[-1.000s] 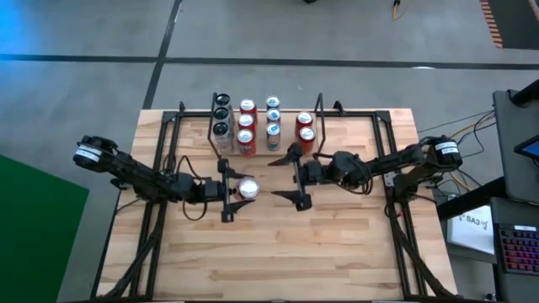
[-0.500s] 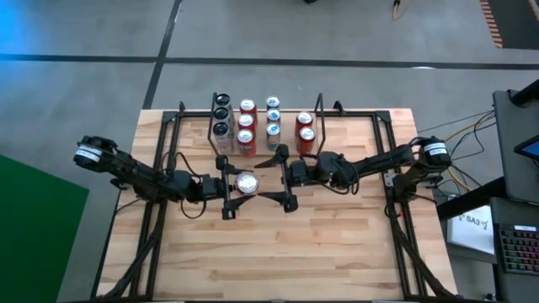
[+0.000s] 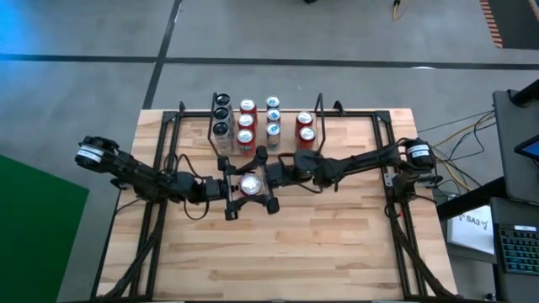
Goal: Place canned beverage on shelf
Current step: Put the red soda on the shelf aligned with the other red soda cans
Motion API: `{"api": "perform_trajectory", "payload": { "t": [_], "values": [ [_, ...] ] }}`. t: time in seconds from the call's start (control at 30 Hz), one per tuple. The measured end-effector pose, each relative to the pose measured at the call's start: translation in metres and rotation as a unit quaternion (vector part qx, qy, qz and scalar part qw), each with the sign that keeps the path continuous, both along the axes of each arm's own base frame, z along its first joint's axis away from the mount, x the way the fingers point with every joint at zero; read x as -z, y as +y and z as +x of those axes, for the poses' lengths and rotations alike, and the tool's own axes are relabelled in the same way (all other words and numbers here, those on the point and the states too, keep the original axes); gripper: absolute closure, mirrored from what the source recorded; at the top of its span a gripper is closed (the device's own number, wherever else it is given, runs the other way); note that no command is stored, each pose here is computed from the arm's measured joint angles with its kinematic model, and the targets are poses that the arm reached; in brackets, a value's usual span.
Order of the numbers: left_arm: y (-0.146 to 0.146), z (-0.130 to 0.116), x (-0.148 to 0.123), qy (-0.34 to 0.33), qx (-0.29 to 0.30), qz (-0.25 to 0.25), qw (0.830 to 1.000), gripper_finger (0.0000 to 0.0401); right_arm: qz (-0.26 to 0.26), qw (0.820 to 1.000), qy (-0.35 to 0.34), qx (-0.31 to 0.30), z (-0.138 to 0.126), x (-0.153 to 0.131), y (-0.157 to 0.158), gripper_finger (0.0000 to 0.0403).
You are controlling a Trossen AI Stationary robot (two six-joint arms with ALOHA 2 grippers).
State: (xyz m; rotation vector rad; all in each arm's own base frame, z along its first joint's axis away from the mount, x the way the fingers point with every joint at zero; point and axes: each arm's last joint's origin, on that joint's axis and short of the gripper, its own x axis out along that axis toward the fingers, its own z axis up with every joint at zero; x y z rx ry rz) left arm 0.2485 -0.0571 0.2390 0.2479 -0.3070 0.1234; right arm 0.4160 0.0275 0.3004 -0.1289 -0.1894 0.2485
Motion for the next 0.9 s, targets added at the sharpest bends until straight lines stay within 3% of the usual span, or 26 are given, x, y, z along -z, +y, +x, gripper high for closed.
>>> {"api": "perform_trajectory", "payload": {
  "t": [0.17, 0.33, 0.67, 0.9],
  "values": [
    [0.0, -0.001, -0.001, -0.008, -0.001, -0.017, 1.0, 0.011, -0.022, 1.0, 0.013, 0.003, 0.006, -0.009, 0.001, 0.012],
    [0.001, 0.0, 0.0, 0.003, -0.02, -0.002, 1.0, 0.0078, 0.017, 0.999, 0.035, 0.019, 0.005, -0.011, -0.001, 0.012],
    [0.003, 0.0, 0.003, 0.014, -0.034, -0.02, 0.999, 0.0069, 0.069, 0.995, 0.063, 0.028, 0.004, -0.017, -0.01, 0.012],
    [0.007, -0.001, 0.001, 0.013, -0.096, -0.043, 0.994, 0.0068, 0.048, 0.991, 0.111, 0.052, 0.007, -0.033, -0.021, 0.012]
  ]
}}
